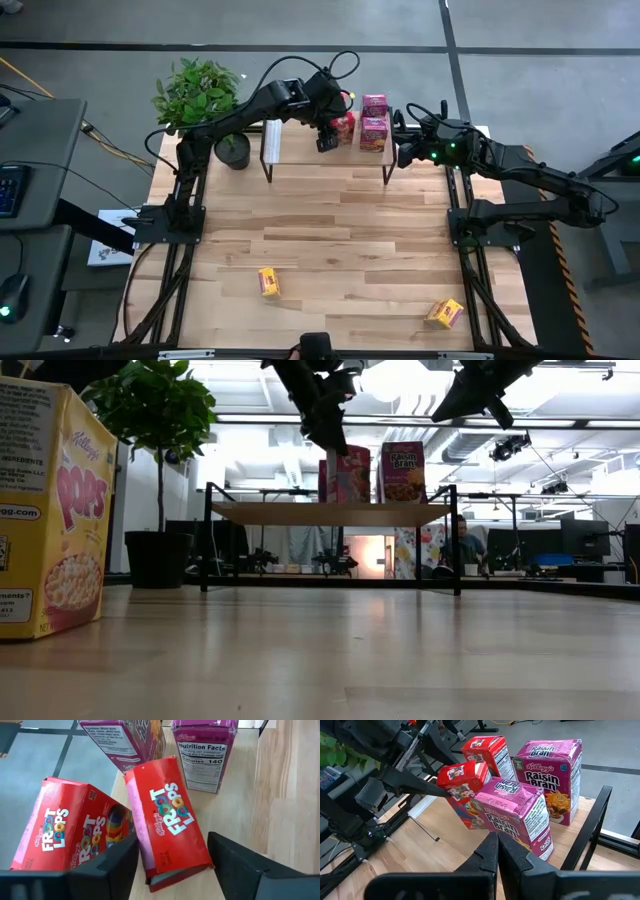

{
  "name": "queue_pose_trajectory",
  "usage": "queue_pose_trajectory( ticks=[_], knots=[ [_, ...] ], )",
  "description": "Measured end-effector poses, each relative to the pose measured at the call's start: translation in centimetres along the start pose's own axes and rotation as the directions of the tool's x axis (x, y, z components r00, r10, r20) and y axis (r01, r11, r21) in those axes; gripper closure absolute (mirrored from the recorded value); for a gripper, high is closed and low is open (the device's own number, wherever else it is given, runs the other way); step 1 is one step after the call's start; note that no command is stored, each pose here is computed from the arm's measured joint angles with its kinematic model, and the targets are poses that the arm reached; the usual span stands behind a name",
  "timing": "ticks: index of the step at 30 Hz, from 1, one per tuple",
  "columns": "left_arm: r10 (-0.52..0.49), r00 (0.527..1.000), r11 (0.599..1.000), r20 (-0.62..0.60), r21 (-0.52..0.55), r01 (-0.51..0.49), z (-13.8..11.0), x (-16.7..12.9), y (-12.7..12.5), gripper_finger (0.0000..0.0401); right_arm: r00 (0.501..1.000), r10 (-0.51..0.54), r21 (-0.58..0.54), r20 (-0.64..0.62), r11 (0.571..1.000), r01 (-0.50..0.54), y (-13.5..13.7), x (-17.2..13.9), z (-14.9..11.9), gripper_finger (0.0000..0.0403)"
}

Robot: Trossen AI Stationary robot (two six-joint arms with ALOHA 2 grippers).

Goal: Stack cereal on shelf
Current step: Put the red cereal box on the shelf

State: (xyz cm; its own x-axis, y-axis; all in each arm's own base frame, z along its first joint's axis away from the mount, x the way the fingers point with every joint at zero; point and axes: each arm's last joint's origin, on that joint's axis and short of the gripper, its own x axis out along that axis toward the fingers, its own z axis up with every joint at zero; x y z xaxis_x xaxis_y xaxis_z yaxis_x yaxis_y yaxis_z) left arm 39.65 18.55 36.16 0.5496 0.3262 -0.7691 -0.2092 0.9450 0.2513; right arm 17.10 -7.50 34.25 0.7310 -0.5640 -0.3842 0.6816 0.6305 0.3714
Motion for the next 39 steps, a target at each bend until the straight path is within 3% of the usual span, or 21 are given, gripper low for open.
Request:
queue_pose_trajectory(
  ticks=[8, 12, 16, 19, 21, 24, 26, 30, 36, 39],
  knots=[
    [0.021, 0.999, 1.000, 0.037, -0.003, -0.021, 0.2, -1.9, 0.2, 0.0167, 1.000, 0.005, 0.003, 0.006, 1.000, -0.005, 0.0, 0.0, 0.1, 0.0402],
    [0.046, 0.995, 0.999, 0.085, -0.014, -0.045, 0.3, -4.3, 0.5, 0.0167, 1.000, 0.008, 0.003, 0.006, 1.000, -0.008, 0.1, 0.0, 0.1, 0.0402],
    [0.061, 0.989, 0.994, 0.138, -0.104, -0.047, 0.4, -6.9, 0.5, 0.0169, 1.000, 0.007, 0.002, 0.006, 1.000, -0.007, 0.1, 0.0, 0.1, 0.0402],
    [0.017, 0.975, 0.983, 0.220, -0.184, 0.024, 0.8, -8.4, 0.2, 0.0194, 1.000, 0.007, -0.004, 0.006, 1.000, -0.007, 0.1, 0.0, 0.1, 0.0402],
    [-0.022, 0.960, 0.973, 0.279, -0.215, 0.085, 1.1, -8.7, -0.7, 0.0236, 1.000, 0.007, -0.005, 0.006, 1.000, -0.007, 0.1, 0.0, 0.1, 0.0402],
    [-0.053, 0.943, 0.972, 0.328, -0.198, 0.124, 1.2, -8.0, -3.0, 0.0340, 1.000, 0.007, -0.009, 0.005, 1.000, -0.007, 0.0, 0.0, 0.1, 0.0402],
    [-0.048, 0.923, 0.969, 0.383, -0.208, 0.137, 1.0, -7.2, -4.7, 0.0383, 1.000, 0.006, -0.026, 0.002, 1.000, -0.006, 0.0, 0.0, 0.0, 0.0402],
    [0.058, 0.873, 0.940, 0.484, -0.322, 0.115, -0.9, -5.8, -7.3, 0.0394, 1.000, 0.010, -0.035, -0.001, 0.999, -0.010, 0.0, 0.0, 0.0, 0.0402],
    [0.269, 0.814, 0.838, 0.516, -0.542, 0.066, -5.9, -1.9, -10.0, 0.0400, 1.000, 0.008, -0.037, -0.006, 0.999, -0.008, 0.0, 0.0, 0.0, 0.0402],
    [0.284, 0.816, 0.792, 0.504, -0.602, 0.097, -7.3, 0.3, -10.7, 0.0401, 1.000, 0.008, -0.037, -0.006, 0.999, -0.008, 0.0, 0.0, 0.0, 0.0402]
  ],
)
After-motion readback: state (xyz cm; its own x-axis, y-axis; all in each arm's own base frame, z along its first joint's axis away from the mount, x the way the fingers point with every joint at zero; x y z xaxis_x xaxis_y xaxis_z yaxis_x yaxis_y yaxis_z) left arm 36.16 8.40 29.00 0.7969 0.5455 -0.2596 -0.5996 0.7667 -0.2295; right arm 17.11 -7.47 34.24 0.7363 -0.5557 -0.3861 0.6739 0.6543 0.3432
